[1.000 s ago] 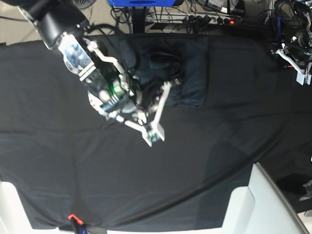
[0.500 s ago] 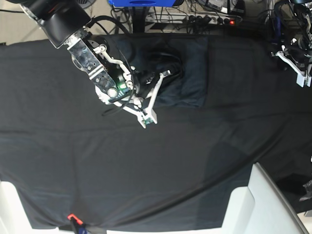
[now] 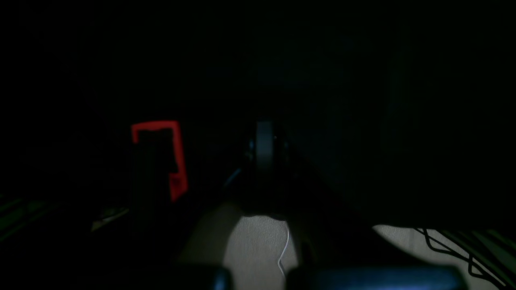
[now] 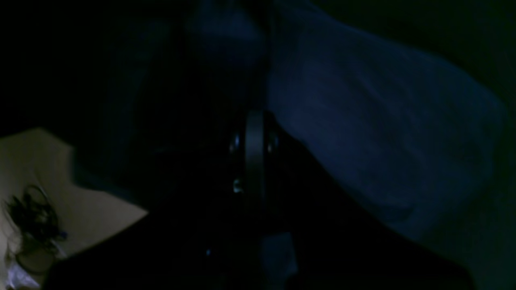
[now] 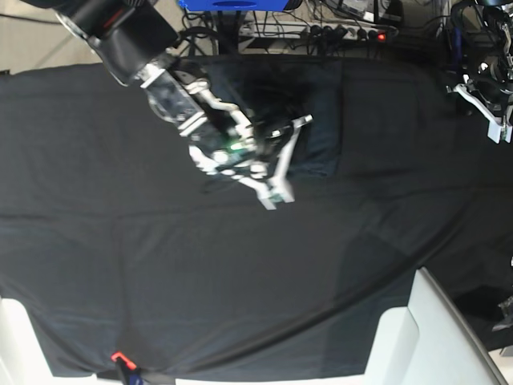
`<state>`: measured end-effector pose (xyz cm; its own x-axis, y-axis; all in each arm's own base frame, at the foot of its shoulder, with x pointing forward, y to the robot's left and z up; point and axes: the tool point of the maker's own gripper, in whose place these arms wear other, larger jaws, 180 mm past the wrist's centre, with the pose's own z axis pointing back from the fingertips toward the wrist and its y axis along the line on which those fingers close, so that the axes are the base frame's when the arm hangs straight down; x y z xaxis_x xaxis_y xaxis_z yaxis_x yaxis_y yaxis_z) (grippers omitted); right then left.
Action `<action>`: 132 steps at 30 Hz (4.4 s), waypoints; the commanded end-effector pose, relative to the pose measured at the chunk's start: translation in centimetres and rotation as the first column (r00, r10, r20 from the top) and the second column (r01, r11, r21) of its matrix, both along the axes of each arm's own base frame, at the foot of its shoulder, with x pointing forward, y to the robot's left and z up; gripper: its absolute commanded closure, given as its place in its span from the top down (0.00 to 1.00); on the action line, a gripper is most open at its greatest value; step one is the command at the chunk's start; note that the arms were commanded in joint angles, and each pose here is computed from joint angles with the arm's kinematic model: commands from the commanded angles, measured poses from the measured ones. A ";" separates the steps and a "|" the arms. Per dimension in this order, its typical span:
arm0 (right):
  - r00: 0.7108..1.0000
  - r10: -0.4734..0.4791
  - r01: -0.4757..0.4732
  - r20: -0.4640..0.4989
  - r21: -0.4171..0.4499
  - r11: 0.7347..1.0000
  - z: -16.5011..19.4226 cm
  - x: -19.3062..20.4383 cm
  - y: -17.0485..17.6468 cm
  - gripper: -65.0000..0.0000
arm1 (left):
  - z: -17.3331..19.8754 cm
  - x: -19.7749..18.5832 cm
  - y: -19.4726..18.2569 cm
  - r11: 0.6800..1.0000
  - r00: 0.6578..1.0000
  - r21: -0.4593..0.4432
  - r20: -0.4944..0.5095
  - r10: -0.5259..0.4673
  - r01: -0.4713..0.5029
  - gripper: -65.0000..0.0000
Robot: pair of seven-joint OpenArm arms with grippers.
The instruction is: Fold the T-shirt properly
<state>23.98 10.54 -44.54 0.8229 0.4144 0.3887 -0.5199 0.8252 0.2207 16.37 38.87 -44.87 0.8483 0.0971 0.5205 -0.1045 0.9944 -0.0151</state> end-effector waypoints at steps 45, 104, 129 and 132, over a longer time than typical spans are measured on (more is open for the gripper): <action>0.976 0.212 -0.211 -0.038 0.034 0.977 0.7 -8.7 0.5 0.00 | 0.2 0.4 1.6 0.988 0.998 0.140 -0.016 -0.057 0.058 0.00; 0.955 0.258 -0.258 0.146 -0.020 0.966 1.7 -4.9 6.7 0.41 | -1.7 -2.9 2.4 0.982 0.985 0.101 -0.079 -0.154 0.162 0.00; 0.969 0.166 -0.155 0.185 -0.074 0.985 1.3 -4.2 5.6 0.19 | -1.8 -2.7 2.4 0.982 0.985 0.099 -0.079 -0.155 0.162 0.00; 0.970 0.166 -0.154 0.180 -0.079 0.985 1.1 -4.2 5.5 0.10 | -1.8 -2.7 2.4 0.982 0.985 0.098 -0.077 -0.154 0.162 0.00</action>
<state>19.05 14.89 -44.66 0.6770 0.5775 0.4562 -0.6682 0.7422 0.0520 12.94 40.30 -47.65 0.8932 -0.0725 0.4438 0.0466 0.9965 0.0690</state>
